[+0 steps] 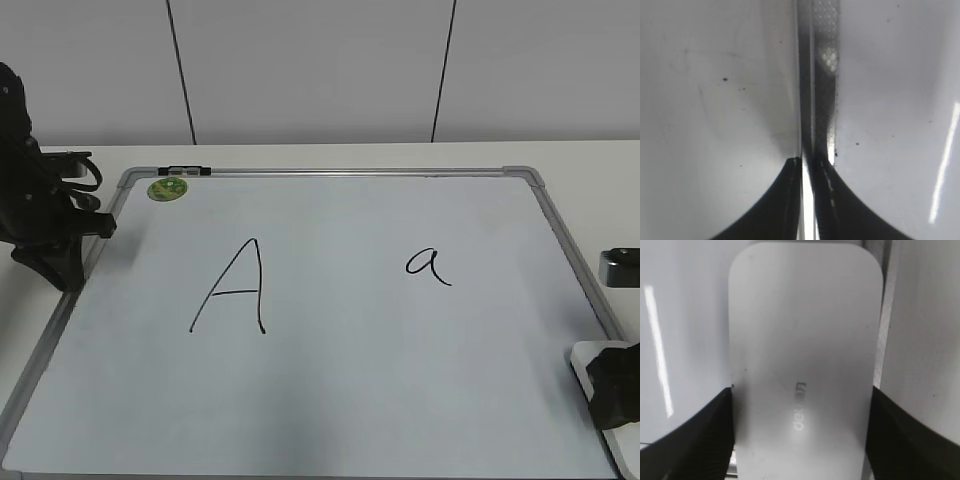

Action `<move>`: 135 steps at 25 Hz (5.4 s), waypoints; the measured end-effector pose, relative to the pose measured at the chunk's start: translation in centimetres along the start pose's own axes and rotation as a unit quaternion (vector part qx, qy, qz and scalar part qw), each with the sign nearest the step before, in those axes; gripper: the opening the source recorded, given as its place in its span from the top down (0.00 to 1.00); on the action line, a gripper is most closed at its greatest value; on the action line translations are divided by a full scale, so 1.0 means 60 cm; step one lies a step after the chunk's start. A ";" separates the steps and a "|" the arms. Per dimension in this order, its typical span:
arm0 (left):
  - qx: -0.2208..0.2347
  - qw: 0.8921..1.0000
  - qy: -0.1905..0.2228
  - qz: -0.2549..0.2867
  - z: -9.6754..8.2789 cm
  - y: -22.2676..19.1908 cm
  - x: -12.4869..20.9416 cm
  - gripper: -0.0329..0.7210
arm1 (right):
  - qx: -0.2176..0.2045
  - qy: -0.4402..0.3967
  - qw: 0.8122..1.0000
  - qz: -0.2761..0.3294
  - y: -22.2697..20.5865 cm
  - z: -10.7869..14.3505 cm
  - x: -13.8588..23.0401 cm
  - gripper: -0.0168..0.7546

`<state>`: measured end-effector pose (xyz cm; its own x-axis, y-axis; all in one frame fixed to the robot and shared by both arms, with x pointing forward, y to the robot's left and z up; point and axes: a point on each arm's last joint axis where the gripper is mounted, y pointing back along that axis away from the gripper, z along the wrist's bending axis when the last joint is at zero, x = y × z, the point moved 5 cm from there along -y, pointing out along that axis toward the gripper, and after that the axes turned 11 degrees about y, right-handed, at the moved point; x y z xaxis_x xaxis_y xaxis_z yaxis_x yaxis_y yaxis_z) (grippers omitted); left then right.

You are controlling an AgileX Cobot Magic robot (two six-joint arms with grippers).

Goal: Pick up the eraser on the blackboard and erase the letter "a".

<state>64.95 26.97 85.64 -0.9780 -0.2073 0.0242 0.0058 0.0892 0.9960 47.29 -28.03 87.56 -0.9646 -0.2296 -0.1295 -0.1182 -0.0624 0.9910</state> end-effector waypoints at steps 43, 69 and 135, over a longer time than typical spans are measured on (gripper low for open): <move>0.010 1.000 0.003 0.002 -0.005 0.000 0.001 0.86 | -0.010 0.060 0.996 0.064 -0.040 0.066 -0.369 0.29; -0.003 1.000 -0.006 0.002 0.001 0.000 0.001 0.83 | -0.018 0.146 0.986 0.073 -0.054 0.205 -0.364 0.29; -0.001 1.000 -0.005 0.003 0.001 0.000 0.001 0.80 | -0.032 -0.043 0.993 0.103 -0.002 -0.094 -0.258 0.29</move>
<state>64.85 26.99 85.63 -0.9798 -0.1979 0.0297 0.0125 0.0877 0.9961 63.55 -29.95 89.24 -0.9837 -0.1602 0.0814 0.0958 -0.0841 0.9918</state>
